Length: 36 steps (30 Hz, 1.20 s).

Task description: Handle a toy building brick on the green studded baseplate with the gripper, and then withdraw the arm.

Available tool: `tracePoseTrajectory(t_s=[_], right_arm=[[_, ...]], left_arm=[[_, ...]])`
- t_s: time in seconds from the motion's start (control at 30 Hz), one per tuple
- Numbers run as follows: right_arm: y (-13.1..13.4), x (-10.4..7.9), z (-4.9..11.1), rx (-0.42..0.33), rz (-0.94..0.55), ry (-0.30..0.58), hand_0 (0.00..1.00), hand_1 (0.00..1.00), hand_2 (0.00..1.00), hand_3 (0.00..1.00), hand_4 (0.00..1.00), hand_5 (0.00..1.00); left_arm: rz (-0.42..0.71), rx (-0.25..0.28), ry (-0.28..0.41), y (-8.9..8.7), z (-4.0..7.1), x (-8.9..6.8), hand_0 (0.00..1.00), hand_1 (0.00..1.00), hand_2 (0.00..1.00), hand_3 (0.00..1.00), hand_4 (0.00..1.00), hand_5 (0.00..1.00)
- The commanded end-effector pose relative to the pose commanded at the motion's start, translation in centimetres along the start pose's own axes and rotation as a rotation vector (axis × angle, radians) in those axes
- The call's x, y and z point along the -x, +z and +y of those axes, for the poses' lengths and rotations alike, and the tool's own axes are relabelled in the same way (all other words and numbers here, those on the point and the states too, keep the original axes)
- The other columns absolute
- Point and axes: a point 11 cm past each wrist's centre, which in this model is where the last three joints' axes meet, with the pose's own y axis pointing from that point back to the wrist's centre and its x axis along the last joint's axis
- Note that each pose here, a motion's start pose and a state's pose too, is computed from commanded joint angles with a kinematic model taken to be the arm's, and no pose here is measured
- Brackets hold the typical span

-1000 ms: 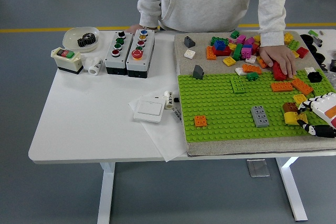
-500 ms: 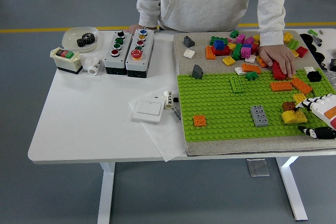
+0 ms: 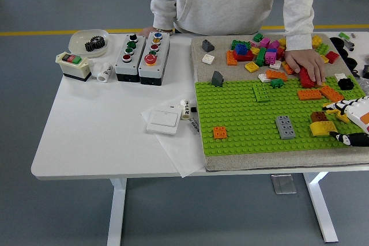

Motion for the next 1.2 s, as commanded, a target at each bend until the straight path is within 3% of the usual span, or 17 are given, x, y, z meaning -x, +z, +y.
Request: tracePoseTrajectory(t_s=[0.27,0.53,0.57,0.73,0.77,0.83,1.0,1.2], right_arm=[[0.1,-0.3,0.3,0.009,-0.004,0.019,0.378,0.518,0.688,0.769,0.856,0.265],[-0.3,-3.3,0.6,0.033,-0.096,0.16,0.38,0.52,0.688,0.771,0.862,0.267],[-0.5,-3.6,0.7,0.051,-0.122,0.18,0.439,0.553,0.69,0.616,0.808,0.323],[-0.7,-5.2,1.5,0.152,-0.234,0.262,0.439,0.553,0.69,0.616,0.808,0.323],[-0.7,-5.5,1.8,0.174,-0.261,0.277,0.462,0.568,0.619,0.53,0.75,0.48],[-0.9,-5.9,2.1,0.193,-0.289,0.293,0.462,0.568,0.619,0.53,0.75,0.48],[-1.5,-6.3,2.7,0.2,-0.321,0.301,0.492,0.547,0.572,0.515,0.731,0.506],[-2.6,-5.9,2.8,0.164,-0.358,0.232,0.505,0.564,0.582,0.528,0.73,0.528]], left_arm=[[0.0,0.0,0.002,0.0,0.0,-0.1,0.781,0.804,0.786,0.638,0.708,0.618],[-0.001,-0.001,0.013,0.0,0.0,-0.5,0.781,0.802,0.788,0.638,0.709,0.618],[0.0,0.0,0.014,0.1,0.0,-0.5,0.782,0.802,0.788,0.638,0.71,0.617],[0.004,0.001,0.019,0.1,0.0,-0.8,0.782,0.802,0.788,0.638,0.71,0.617],[0.005,0.001,0.019,0.1,0.0,-0.8,0.782,0.802,0.789,0.637,0.709,0.616],[0.005,0.001,0.02,0.1,0.0,-0.8,0.782,0.802,0.789,0.637,0.709,0.616],[0.005,0.0,0.022,0.1,0.0,-0.9,0.782,0.801,0.789,0.638,0.709,0.613],[0.002,-0.002,0.023,0.1,0.0,-1.0,0.781,0.8,0.789,0.637,0.711,0.614]])
